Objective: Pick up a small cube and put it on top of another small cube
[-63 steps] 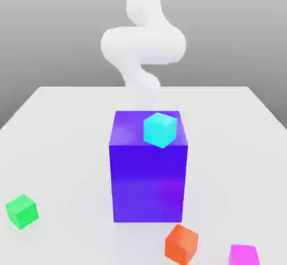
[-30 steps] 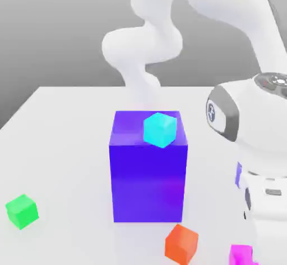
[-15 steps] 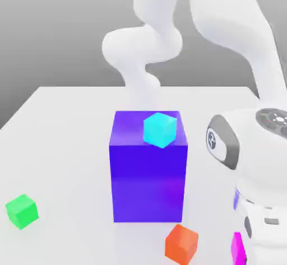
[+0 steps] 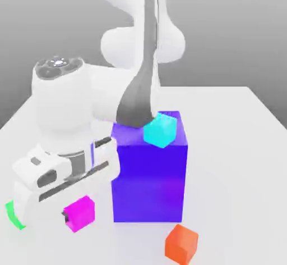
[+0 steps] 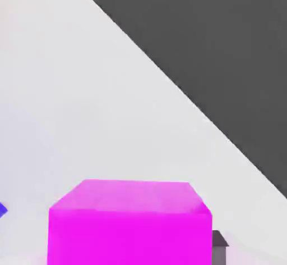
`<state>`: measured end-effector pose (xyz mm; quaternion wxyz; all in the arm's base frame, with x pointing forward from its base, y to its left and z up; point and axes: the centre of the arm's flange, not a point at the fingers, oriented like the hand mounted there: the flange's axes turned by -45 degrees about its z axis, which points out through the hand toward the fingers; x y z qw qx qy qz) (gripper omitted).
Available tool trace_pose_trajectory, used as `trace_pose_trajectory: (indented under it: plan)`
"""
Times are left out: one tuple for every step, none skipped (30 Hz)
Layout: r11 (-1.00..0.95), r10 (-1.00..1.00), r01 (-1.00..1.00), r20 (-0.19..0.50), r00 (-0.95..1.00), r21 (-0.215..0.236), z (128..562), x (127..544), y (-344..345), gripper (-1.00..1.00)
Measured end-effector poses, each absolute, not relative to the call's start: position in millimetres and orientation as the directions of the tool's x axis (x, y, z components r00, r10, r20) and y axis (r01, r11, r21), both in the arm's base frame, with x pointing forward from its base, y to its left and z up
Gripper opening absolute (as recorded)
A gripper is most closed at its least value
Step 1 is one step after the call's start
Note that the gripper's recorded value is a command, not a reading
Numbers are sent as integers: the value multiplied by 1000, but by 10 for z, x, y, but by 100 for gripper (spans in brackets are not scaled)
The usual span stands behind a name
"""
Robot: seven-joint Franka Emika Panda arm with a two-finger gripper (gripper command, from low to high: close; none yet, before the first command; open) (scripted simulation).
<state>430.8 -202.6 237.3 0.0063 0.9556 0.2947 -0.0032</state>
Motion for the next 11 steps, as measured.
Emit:
trace_pose_trajectory:
  plan:
    - [-862,507,507,-7,862,8,2365,4147,-2277,-100]
    - [-894,448,448,-4,894,5,2324,3986,-2528,-100]
    - [-917,398,398,-1,917,4,2247,3852,-2732,-100]
    - [-928,373,373,1,928,4,2163,3781,-2833,-100]
    - [-933,360,360,1,933,3,2070,3742,-2883,-100]
    - [-936,353,353,1,936,2,1971,3717,-2907,-100]
    - [-937,348,348,1,937,1,1864,3698,-2917,-100]
    - [-938,346,346,0,938,0,1803,3685,-2921,100]
    - [-938,346,346,0,938,0,1803,3685,-2921,100]
    - [-938,346,346,0,938,0,1803,3685,-2921,100]
    - [-938,346,346,0,938,0,1803,3685,-2921,100]
